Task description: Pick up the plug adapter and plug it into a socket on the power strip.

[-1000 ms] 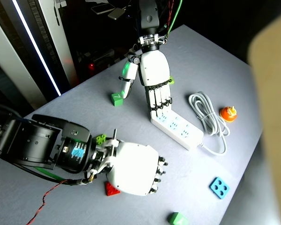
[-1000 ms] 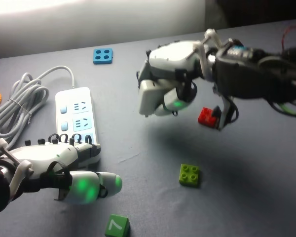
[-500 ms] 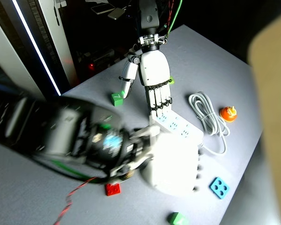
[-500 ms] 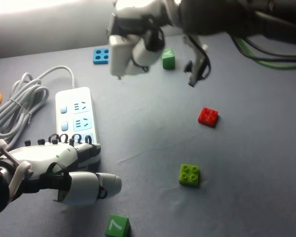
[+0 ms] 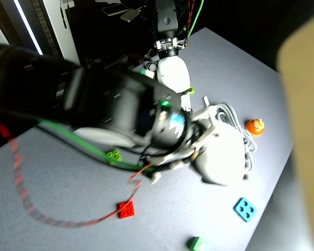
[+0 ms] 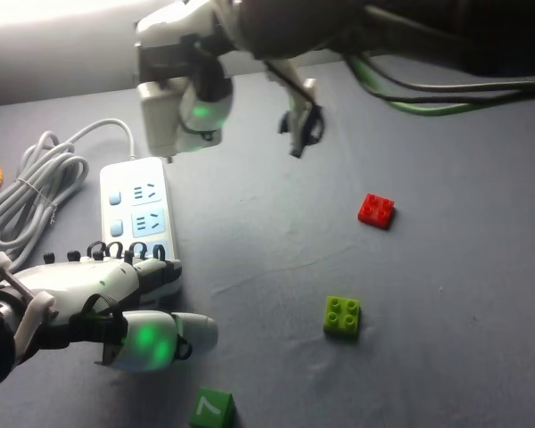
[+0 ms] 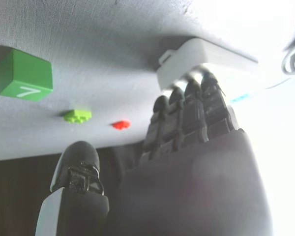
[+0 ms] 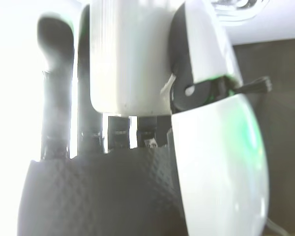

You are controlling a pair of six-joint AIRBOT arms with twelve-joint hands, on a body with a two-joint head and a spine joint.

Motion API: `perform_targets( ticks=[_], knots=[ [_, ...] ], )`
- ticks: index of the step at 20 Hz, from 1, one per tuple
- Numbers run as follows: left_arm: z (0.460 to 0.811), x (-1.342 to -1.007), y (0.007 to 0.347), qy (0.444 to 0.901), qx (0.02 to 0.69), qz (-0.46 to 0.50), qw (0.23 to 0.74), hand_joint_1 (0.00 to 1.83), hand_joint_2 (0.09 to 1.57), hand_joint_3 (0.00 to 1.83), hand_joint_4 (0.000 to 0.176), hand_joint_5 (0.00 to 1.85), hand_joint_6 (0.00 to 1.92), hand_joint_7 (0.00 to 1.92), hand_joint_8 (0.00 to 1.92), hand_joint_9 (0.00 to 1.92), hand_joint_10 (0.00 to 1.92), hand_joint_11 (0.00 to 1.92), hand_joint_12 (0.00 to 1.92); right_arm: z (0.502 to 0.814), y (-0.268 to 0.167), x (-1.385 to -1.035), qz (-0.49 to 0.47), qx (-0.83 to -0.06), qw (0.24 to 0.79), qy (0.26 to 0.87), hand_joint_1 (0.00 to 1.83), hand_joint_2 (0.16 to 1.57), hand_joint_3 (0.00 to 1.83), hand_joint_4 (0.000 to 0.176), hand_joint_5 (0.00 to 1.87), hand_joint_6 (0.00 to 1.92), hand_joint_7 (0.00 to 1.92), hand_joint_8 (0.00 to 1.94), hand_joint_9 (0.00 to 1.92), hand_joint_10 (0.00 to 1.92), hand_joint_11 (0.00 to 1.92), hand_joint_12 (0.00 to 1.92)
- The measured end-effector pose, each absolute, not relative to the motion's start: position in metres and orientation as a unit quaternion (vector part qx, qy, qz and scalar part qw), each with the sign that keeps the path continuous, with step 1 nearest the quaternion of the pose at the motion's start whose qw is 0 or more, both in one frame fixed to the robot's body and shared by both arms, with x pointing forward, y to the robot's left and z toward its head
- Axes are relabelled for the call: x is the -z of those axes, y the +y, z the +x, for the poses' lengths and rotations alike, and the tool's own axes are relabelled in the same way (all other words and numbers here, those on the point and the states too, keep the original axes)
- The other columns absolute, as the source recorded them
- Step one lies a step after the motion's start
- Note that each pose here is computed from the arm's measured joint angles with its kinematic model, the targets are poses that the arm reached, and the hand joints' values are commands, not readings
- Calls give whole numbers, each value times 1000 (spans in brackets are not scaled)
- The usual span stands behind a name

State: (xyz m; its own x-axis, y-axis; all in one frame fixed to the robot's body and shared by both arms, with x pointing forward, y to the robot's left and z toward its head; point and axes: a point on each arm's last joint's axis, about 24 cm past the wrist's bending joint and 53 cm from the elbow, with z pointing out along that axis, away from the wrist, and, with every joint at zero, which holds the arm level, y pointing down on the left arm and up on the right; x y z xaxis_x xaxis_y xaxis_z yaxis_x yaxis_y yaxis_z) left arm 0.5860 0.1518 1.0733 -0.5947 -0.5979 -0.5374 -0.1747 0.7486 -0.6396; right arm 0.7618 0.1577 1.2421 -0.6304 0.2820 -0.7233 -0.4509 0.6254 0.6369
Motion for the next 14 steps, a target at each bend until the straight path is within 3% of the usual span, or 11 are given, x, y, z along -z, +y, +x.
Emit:
perform_targets(
  ticks=[3, 7, 14],
  knots=[
    [586, -1073, 152, 851, 272, -227, 388, 0, 1264, 1, 0, 30, 1, 72, 8, 47, 5, 15, 31, 762, 170, -1242, -56, -429, 426, 794, 1243, 1119, 0, 0, 962, 876, 1013, 1135, 915, 1135, 796, 1539],
    [586, -1073, 152, 850, 272, -228, 389, 0, 1262, 0, 0, 45, 5, 87, 9, 67, 9, 20, 42, 761, 180, -1235, -60, -425, 426, 797, 1231, 1146, 0, 0, 885, 992, 980, 1185, 883, 1161, 752, 1590],
    [586, -1073, 152, 850, 272, -228, 388, 0, 1264, 1, 0, 31, 0, 63, 0, 56, 1, 0, 41, 758, 198, -1221, -61, -425, 423, 798, 1235, 1148, 1, 0, 874, 998, 977, 1197, 895, 1145, 765, 1565]
  ],
)
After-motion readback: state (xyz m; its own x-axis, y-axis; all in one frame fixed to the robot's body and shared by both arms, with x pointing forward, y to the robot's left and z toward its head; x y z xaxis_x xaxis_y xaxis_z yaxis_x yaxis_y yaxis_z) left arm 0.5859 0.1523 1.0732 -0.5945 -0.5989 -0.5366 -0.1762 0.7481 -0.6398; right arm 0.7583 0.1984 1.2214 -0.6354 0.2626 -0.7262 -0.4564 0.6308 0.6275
